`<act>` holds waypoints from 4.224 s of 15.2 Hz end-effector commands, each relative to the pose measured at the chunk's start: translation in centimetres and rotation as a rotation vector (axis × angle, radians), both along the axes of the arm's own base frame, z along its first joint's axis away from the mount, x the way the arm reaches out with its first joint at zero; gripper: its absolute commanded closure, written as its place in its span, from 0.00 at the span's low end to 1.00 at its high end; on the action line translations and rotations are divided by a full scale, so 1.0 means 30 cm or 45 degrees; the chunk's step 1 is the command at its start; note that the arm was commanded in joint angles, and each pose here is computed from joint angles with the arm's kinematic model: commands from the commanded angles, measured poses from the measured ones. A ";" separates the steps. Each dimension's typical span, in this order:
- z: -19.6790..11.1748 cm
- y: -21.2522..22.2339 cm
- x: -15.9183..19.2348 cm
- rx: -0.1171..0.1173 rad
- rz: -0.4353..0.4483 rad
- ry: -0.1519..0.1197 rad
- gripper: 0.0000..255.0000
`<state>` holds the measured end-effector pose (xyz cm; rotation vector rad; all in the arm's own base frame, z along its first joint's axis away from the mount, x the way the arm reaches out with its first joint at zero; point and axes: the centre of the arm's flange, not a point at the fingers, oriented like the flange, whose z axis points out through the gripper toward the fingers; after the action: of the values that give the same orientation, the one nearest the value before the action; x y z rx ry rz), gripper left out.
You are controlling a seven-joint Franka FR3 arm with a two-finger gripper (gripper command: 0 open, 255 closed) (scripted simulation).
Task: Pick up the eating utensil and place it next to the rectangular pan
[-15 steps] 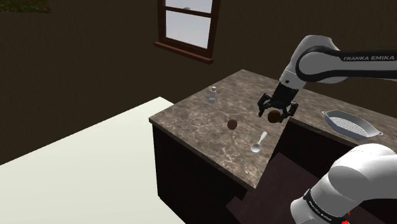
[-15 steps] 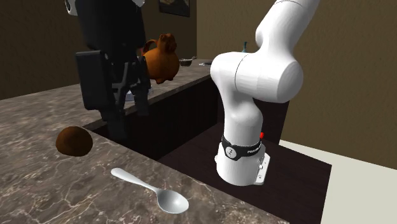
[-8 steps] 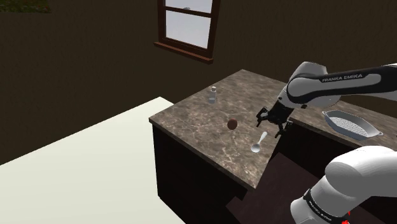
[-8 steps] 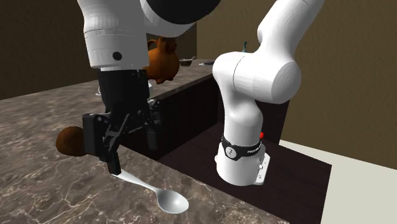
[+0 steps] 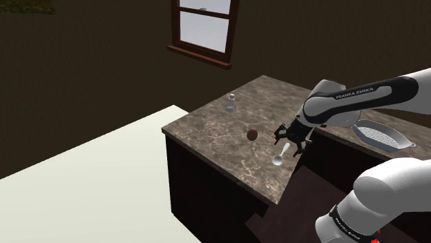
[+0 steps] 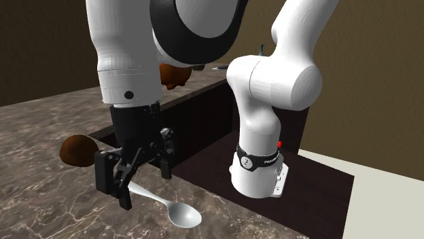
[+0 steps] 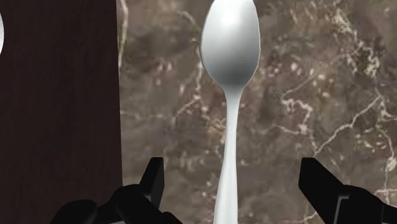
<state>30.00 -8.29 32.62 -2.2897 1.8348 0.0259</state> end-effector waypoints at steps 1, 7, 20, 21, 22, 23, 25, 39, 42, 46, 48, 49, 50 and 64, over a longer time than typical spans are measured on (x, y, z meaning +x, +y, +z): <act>-0.012 0.003 0.001 -0.001 -0.001 -0.001 0.00; -0.012 0.003 0.001 -0.001 -0.001 -0.001 0.00; 0.041 0.003 0.001 -0.001 -0.001 -0.001 1.00; 0.059 0.003 0.001 -0.001 -0.001 -0.001 1.00; 0.076 0.003 0.001 -0.001 -0.001 -0.001 1.00; 0.094 0.003 0.001 -0.001 -0.001 -0.001 1.00; 0.129 0.003 0.001 -0.001 -0.001 -0.001 1.00; 0.367 0.003 0.001 -0.001 -0.001 -0.001 1.00; 0.367 -0.128 -0.008 -0.001 -0.001 -0.001 1.00; 0.367 -0.304 -0.021 -0.001 -0.001 -0.001 1.00; 0.367 -0.392 -0.027 -0.001 -0.001 -0.001 1.00; 0.367 -0.436 -0.030 -0.001 -0.001 -0.001 1.00; 0.367 -0.479 -0.033 -0.001 -0.001 -0.001 1.00; 0.369 -1.094 -0.077 -0.001 -0.001 -0.001 1.00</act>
<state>27.67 -39.73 43.70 -2.2871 1.8366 0.0252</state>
